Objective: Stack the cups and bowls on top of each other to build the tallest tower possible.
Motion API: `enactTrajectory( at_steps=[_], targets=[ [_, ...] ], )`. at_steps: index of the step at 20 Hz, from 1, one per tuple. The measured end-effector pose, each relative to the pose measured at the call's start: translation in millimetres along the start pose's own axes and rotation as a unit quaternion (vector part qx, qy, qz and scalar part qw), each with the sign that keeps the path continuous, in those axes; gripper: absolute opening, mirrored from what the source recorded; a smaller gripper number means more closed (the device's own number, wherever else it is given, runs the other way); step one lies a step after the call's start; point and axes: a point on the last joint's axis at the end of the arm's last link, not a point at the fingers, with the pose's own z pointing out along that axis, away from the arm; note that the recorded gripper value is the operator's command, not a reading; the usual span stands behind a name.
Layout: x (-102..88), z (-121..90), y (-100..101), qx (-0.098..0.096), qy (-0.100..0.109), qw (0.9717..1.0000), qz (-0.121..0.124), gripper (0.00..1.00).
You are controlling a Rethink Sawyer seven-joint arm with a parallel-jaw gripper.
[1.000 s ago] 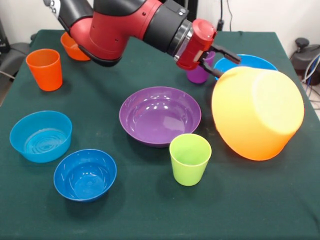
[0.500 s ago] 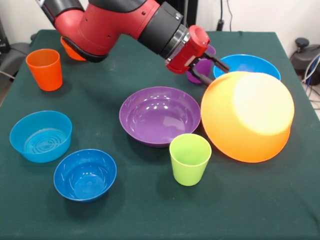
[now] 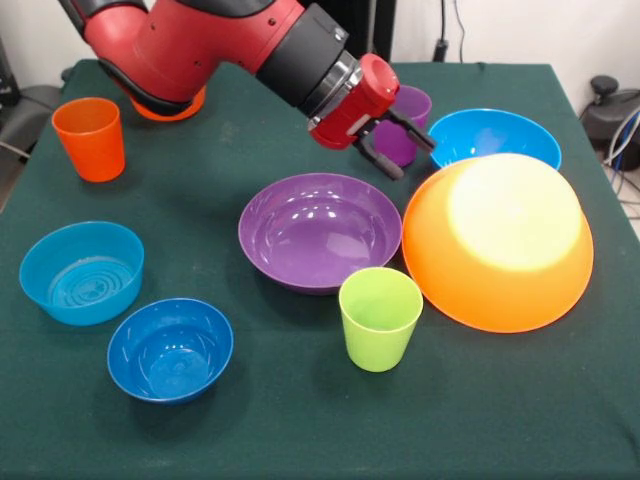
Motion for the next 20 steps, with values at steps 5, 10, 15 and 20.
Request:
enactTrajectory(
  at_steps=[5,10,15,20],
  targets=[
    [-2.9,-7.6,-5.7,0.016,-0.002,0.9998,-0.005,1.00],
    [-4.6,-10.9,-7.7,0.033,0.000,0.9994,-0.014,1.00],
    [-10.3,-9.5,4.7,0.060,0.007,0.9972,-0.044,1.00],
    [-20.5,0.1,42.7,0.097,0.007,0.9899,-0.103,1.00]
  ],
)
